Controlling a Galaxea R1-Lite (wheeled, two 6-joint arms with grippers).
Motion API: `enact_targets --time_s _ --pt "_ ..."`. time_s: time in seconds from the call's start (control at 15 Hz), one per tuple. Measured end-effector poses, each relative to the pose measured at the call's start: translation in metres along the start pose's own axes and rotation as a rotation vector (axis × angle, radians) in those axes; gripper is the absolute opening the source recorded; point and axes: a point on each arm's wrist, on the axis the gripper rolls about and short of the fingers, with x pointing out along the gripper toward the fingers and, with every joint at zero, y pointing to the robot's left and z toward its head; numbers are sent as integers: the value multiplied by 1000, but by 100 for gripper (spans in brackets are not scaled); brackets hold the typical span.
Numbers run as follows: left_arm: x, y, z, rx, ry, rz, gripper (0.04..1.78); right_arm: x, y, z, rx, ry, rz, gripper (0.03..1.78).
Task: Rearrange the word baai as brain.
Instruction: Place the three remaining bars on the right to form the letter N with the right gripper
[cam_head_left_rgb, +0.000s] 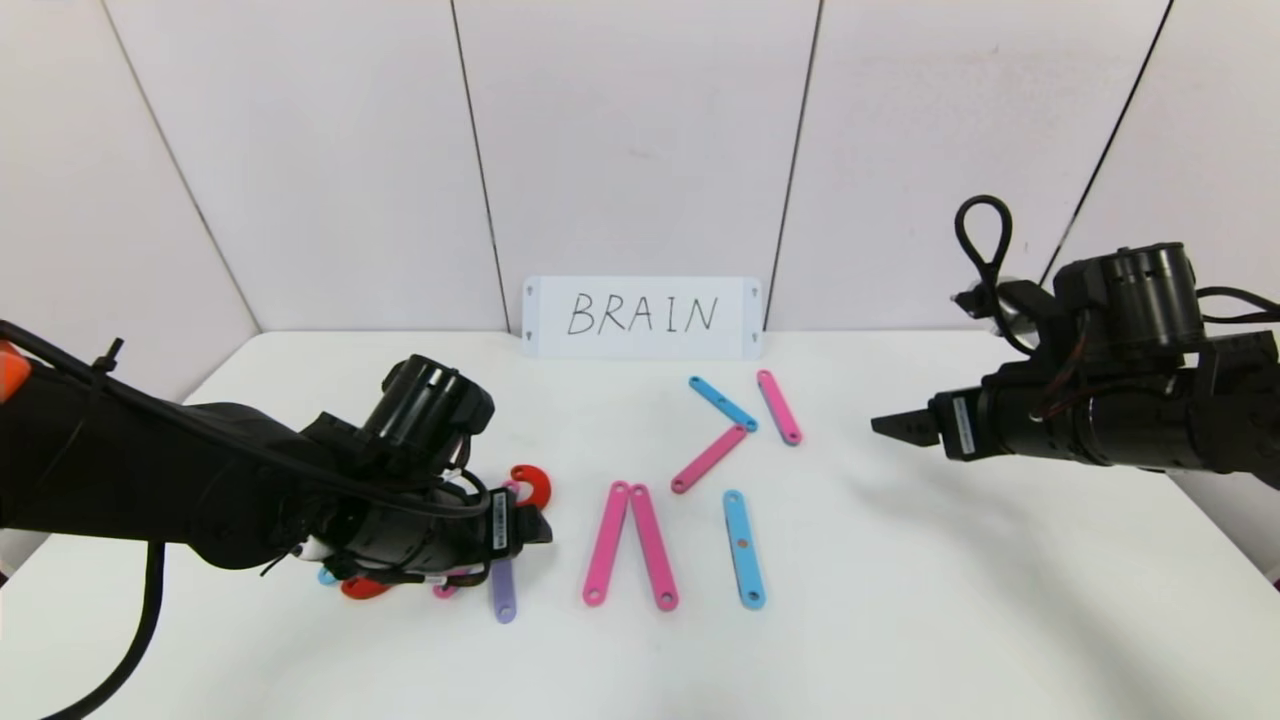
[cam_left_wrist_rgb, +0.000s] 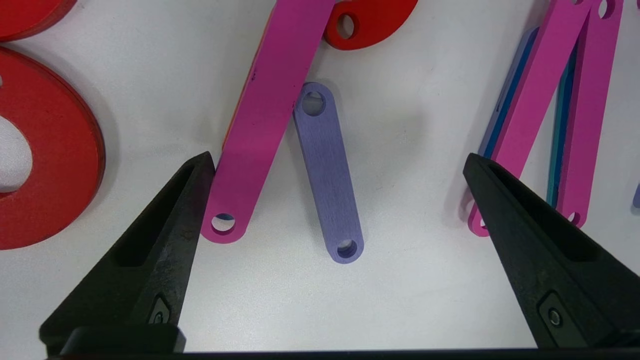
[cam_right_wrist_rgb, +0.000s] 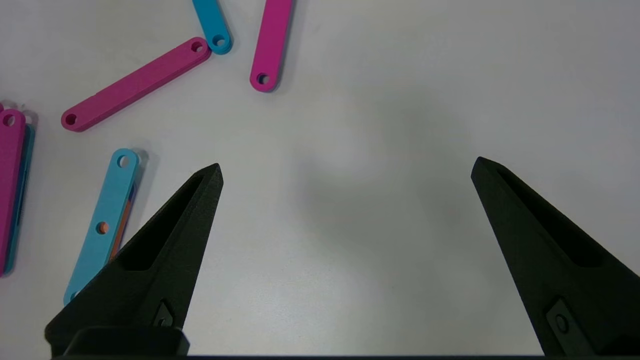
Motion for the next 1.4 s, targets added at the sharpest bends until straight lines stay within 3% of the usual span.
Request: enact_targets --time_s 0.33,0.8,1.4 --pt "-1 1 1 15 -22 28 174 2 4 -1 -7 8 10 174" --pt "-2 5 10 106 -129 180 174 4 6 -2 -12 6 15 174" --pt "10 17 22 111 -73 250 174 5 6 -3 -13 -1 9 174"
